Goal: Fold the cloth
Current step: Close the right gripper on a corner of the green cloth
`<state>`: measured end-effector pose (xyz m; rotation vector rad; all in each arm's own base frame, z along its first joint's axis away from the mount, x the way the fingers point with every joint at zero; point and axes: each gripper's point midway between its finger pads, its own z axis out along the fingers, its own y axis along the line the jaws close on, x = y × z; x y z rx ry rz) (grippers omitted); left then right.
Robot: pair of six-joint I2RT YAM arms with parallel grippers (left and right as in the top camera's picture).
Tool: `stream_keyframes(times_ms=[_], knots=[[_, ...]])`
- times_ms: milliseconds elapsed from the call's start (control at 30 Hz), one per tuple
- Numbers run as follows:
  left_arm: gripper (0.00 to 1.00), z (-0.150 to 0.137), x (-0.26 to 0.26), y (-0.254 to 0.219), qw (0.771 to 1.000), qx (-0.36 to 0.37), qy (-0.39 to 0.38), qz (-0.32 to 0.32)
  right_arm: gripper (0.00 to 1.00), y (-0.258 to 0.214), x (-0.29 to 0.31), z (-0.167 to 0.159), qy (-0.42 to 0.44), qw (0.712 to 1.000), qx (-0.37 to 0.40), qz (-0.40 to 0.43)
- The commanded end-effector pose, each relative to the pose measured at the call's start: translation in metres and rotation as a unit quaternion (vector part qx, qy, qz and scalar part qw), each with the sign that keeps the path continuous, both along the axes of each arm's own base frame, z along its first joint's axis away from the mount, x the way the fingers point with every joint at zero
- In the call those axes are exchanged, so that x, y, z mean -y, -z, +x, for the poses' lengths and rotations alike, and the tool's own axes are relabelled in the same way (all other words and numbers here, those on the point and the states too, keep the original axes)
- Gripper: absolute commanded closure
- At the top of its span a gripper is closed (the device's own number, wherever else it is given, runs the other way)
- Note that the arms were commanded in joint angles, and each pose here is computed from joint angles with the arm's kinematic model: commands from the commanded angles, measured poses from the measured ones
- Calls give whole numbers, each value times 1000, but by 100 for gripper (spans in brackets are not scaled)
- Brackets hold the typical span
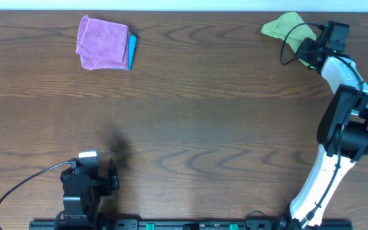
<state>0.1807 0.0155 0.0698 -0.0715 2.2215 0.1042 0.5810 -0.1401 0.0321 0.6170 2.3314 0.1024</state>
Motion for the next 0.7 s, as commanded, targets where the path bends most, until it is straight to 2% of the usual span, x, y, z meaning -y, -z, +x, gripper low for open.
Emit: stream_keyframes(times_ms=[0,33,233,400,533,667], knots=[[5,-2,1,9,1000,-12,6,4,67,10,3,2,3,1000,-5,2],[5,-2,1,9,1000,-12,6,4,70,10,3,2,3,1000,-5,3],[5,-2,1,9,1000,-12,6,4,75,18,1,0,1,1000,-14,8],[5,-2,1,9,1000,-12,6,4,99,22,-1,-3,0,1000,-23,11],[5,-2,1,9,1000,-12,6,4,99,16,-7,-5,-10,999,-24,23],[5,-2,1,9,1000,-12,6,4,99,-17,-19,-8,-39,999,-12,29]])
